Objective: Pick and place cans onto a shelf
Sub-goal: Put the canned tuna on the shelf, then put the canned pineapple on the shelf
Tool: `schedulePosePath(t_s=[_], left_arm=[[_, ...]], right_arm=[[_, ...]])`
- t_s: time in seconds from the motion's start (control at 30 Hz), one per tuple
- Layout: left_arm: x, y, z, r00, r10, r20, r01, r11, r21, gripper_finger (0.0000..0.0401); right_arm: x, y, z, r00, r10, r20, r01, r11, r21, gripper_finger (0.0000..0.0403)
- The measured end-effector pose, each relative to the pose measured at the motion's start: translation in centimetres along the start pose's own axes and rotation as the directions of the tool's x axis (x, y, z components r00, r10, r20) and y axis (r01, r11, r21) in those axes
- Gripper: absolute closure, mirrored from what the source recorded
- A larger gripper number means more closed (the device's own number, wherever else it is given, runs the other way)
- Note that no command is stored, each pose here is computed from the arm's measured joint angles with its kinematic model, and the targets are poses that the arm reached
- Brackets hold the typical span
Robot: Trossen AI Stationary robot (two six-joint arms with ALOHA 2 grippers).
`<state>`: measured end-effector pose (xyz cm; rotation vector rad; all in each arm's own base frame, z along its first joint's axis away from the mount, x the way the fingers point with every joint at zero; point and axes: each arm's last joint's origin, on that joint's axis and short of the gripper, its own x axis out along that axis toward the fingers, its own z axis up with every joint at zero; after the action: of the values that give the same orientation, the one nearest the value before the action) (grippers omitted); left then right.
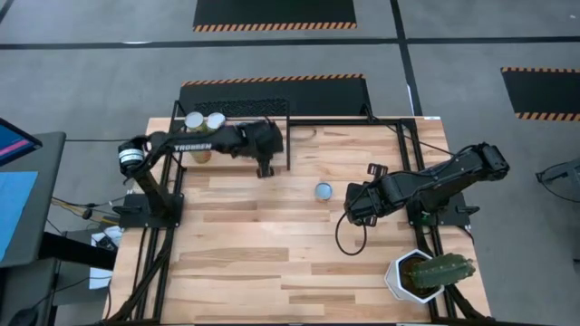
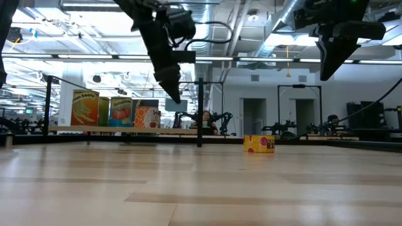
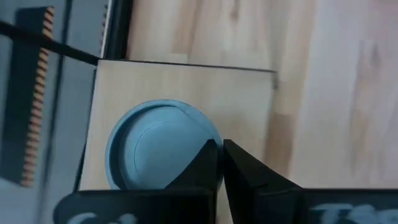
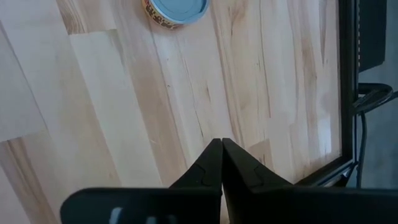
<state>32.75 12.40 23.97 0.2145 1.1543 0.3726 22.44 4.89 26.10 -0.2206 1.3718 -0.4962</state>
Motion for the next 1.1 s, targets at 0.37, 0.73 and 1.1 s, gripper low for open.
schedulePosePath(t_s=[0.37,0.73,1.1], left_arm=[[2.2,4.2,-1.0,0.995,-0.078,0.059,0.085,0.989,-0.125,0.0401],[4.5,3.9,-0.9,0.999,-0.044,0.025,0.047,0.989,-0.143,0.0375],[3.9,5.1,-0.6,0.992,0.120,0.037,-0.113,0.981,-0.156,0.0347]], right_arm=[[0.0,0.0,0.0,1.000,0.000,0.001,0.000,1.000,0.000,0.0380],[0.0,0.0,0.0,1.000,-0.001,-0.002,0.001,1.000,-0.001,0.0383],[0.0,0.0,0.0,1.000,-0.001,-0.002,0.001,1.000,0.000,0.0377]])
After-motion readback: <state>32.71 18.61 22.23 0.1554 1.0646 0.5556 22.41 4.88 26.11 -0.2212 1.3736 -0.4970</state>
